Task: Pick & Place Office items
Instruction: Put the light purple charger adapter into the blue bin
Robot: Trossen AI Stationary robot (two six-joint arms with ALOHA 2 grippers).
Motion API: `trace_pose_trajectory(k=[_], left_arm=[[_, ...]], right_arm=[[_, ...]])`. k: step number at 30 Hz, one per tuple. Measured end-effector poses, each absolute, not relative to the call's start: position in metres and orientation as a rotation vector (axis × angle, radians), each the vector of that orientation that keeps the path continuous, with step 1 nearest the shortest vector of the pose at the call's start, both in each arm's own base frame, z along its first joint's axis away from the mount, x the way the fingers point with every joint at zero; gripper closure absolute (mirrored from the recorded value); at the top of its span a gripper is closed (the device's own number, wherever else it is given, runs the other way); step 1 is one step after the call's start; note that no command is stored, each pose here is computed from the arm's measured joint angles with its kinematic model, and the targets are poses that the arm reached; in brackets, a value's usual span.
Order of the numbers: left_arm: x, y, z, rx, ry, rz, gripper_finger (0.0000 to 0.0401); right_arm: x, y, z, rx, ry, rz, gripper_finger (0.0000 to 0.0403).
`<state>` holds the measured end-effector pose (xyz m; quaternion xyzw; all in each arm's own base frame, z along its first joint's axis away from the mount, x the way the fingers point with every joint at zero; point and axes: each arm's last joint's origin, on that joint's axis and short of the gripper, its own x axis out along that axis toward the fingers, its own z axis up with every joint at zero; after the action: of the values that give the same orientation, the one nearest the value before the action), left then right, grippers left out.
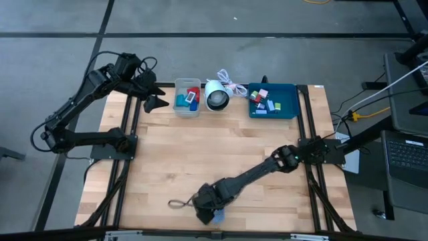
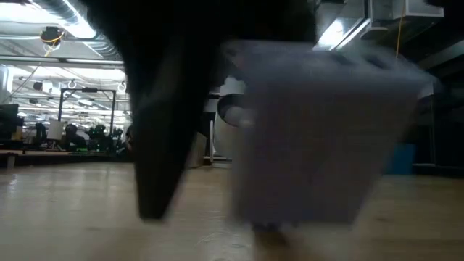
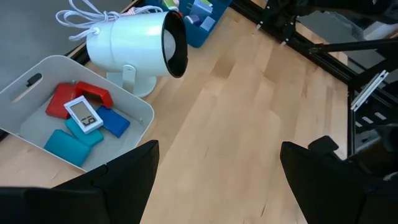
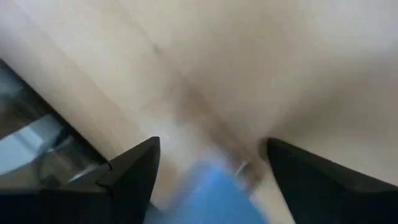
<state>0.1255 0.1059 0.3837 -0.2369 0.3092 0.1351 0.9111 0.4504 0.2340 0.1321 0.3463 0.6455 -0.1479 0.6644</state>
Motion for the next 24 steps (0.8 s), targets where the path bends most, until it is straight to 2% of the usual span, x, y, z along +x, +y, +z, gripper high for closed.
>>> trace_pose_trajectory(k=[3, 7, 13, 20, 24], left_arm=[[0.127, 0.108, 0.382, -0.48, 0.646, 0.277, 0.007], [0.13, 0.111, 0.38, -0.476, 0.66, 0.274, 0.007], [0.134, 0.115, 0.377, -0.477, 0.68, 0.27, 0.007], [0.137, 0.118, 0.376, -0.465, 0.68, 0.263, 0.007], [0.138, 0.118, 0.377, -0.456, 0.67, 0.261, 0.007]], right_arm=[[0.455, 0.218, 0.131, 0.79, 1.459, -0.393, 0.0104], [0.46, 0.194, 0.129, 0.756, 1.483, -0.437, 0.0133], [0.47, 0.163, 0.129, 0.696, 1.493, -0.398, 0.0171], [0.466, 0.128, 0.134, 0.607, 1.573, -0.48, 0.0151], [0.448, 0.149, 0.141, 0.525, 1.61, -0.589, 0.0131]])
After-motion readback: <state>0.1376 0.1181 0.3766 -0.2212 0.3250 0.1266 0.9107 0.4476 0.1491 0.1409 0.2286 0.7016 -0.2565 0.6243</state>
